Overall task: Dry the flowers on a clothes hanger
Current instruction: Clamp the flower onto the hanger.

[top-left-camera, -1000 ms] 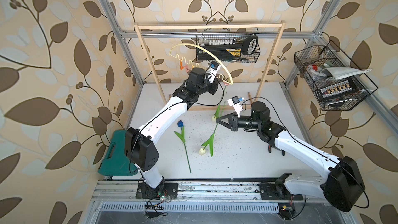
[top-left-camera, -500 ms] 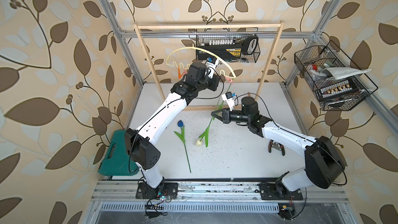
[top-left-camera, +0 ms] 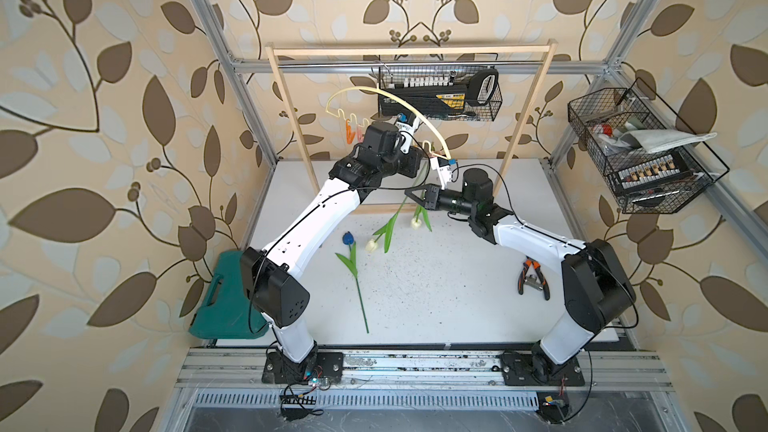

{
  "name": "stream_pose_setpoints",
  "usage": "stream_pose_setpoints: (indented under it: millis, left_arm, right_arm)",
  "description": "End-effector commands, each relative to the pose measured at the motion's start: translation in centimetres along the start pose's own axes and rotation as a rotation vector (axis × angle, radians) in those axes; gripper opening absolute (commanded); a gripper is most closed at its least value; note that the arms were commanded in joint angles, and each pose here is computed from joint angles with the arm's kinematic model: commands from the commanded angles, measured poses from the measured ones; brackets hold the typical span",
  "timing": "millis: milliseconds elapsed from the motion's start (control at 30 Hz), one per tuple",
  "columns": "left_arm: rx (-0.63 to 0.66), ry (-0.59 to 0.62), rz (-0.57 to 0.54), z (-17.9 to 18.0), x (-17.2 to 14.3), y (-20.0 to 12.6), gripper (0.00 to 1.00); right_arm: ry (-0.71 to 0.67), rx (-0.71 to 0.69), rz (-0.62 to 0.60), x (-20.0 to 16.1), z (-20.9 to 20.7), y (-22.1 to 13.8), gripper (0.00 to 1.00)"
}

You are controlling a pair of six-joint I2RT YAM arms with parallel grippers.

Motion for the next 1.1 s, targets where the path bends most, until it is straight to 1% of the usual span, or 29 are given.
stream_pose_setpoints:
  millis: [0, 233, 467, 500, 900, 1067]
  left_arm:
    - [-0.034, -0.007, -0.051, -1.2, 1.7, -1.9, 0.22]
    - [-0.030, -0.021, -0.052, -1.1, 1.4, -1.9, 0.22]
    - [-0.033, -0.028, -0.056, -1.1, 1.6, -1.7, 0.21]
    - [-0.034, -0.029, -0.055, -1.1, 1.5, -1.6, 0.21]
    - [-0.032, -0.037, -0.053, -1.0, 1.4, -1.4, 0.19]
    - [-0.028, -0.037, -0.049, -0.9, 1.2, -1.1, 0.18]
  right_arm:
    - [0.008, 0.038, -0.028, 1.4, 1.1, 0.4, 0.00]
    - [0.025, 0.068, -0.043, 1.8, 1.7, 0.5, 0.00]
    - [0.014, 0.085, -0.044, 2.2, 2.3, 0.7, 0.00]
    - [0.034, 0.090, -0.043, 2.3, 2.4, 0.8, 0.00]
    - [0.051, 0.117, -0.033, 2.0, 2.9, 1.4, 0.00]
    - [0.042, 0.154, -0.029, 2.0, 3.9, 1.4, 0.00]
Point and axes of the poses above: each gripper's point midway between its finger pads, its own y axis out along the fingers, its own z axis along the line the jaws close on, x = y × z, the point moved 3 cm from there along -y, back along the fingers, and after that the axes turned 2 degrees about y, right-handed, at the moved point
